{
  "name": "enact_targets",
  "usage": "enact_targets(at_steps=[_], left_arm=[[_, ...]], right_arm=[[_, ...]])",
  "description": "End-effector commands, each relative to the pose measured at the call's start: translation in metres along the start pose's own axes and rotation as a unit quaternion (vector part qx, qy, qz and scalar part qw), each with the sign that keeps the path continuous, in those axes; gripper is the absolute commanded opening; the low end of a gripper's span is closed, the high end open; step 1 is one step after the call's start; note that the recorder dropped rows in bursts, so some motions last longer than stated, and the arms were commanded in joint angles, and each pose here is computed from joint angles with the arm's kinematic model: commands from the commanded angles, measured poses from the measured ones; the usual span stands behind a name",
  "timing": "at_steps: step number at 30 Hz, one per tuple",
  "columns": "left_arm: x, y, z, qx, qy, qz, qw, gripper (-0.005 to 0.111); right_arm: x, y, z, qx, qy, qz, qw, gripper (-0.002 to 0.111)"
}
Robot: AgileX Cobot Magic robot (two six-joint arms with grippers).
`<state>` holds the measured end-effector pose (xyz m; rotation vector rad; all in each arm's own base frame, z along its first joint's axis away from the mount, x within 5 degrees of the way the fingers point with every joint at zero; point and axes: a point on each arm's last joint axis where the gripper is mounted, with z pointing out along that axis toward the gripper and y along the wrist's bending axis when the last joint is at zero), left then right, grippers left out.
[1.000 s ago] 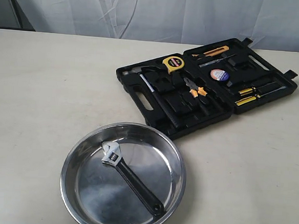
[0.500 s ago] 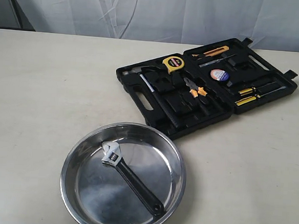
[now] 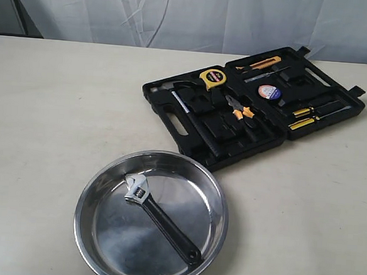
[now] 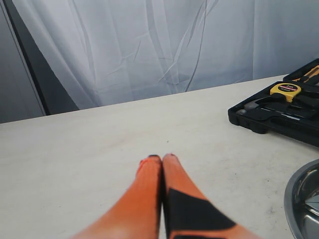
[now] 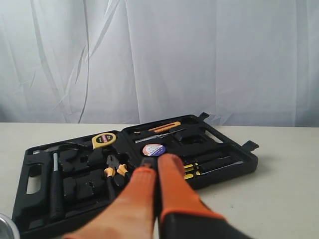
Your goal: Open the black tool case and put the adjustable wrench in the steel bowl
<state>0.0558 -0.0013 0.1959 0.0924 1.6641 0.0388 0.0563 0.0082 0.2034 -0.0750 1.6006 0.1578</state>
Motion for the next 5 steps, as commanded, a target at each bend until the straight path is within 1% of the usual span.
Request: enact_targets(at_steps=[1, 5], left_arm=[[-0.0010, -0.0002, 0.0001, 0.002, -0.002, -0.002, 1.000, 0.000], [-0.0010, -0.0002, 0.0001, 0.002, -0.002, -0.002, 1.000, 0.000]], right_arm=[[-0.0005, -0.0003, -0.0005, 0.003, -0.007, 0.001, 1.000, 0.000], [-0.0005, -0.0003, -0.0005, 0.003, -0.007, 0.001, 1.000, 0.000]])
